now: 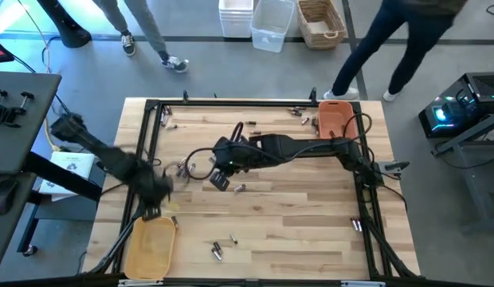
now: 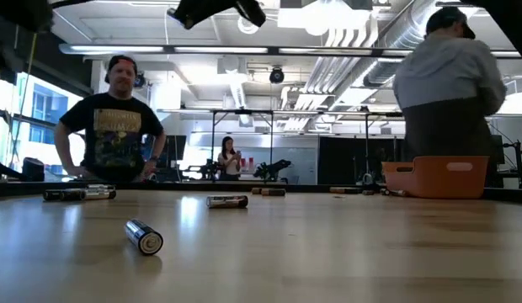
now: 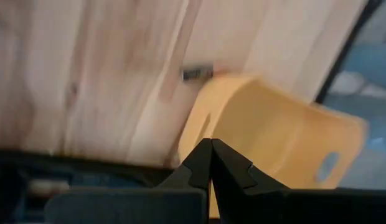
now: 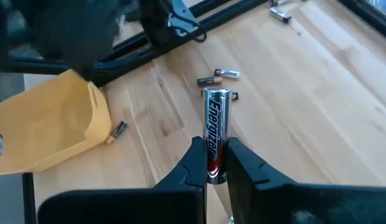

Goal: Sort batteries
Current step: Put the silver battery into the yellow bin

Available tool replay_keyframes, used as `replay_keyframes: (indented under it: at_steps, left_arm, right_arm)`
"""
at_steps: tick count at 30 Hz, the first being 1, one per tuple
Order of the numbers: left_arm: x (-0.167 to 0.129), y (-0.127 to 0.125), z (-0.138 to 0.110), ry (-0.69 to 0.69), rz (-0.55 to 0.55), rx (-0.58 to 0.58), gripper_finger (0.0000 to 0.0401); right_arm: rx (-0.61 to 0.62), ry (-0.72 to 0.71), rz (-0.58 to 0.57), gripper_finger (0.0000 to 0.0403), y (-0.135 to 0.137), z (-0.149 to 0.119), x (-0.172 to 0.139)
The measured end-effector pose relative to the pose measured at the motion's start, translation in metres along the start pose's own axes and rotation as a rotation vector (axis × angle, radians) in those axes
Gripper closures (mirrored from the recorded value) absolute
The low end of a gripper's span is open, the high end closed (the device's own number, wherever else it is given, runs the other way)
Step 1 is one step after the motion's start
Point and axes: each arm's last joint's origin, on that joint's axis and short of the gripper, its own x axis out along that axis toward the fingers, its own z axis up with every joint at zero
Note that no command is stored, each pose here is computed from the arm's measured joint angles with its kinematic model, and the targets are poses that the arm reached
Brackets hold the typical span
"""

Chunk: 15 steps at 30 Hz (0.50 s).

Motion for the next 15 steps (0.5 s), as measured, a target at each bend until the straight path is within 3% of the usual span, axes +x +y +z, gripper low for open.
replay_keyframes:
  at_steps: [3,7,15]
  left_arm:
    - [0.013,-0.018,-0.01,0.061,0.051,-0.034,0.0401]
    - [0.029,-0.047,-0.02,0.028,-0.039,-0.052,0.0401]
    - [0.078,-0.064,-0.012,0.066,0.058,-0.097,0.0401]
  right_arm:
    - [-0.022,0.018,-0.015,0.0388,-0.002,-0.001,-0.002]
    - [-0.052,0.04,-0.025,0.0388,-0.003,-0.003,-0.002]
    - [-0.069,0.044,-0.019,0.0388,-0.005,-0.003,-0.002]
